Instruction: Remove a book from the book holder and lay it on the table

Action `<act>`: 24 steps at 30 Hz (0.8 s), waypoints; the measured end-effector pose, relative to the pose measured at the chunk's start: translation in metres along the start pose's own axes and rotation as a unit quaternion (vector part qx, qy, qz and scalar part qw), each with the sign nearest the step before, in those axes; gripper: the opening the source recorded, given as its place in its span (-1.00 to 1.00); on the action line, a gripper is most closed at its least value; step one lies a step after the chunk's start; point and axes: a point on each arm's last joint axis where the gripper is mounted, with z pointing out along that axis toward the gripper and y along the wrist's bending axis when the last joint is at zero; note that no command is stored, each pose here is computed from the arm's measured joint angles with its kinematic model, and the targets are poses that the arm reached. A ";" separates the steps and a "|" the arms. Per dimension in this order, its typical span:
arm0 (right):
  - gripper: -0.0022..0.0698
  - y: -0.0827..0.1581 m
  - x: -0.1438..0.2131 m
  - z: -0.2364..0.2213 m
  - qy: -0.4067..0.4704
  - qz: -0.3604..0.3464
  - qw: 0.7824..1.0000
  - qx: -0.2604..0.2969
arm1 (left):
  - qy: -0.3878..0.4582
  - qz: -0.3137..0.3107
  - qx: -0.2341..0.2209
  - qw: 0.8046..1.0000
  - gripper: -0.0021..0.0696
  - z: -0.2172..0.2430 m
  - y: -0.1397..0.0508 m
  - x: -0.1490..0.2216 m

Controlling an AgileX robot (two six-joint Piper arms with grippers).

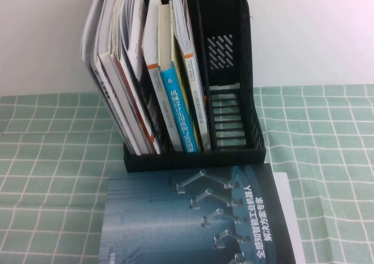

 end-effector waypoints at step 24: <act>-0.94 -0.002 0.053 -0.028 0.262 0.051 0.961 0.070 | 0.000 0.002 0.000 1.000 -0.95 0.000 0.000 0.000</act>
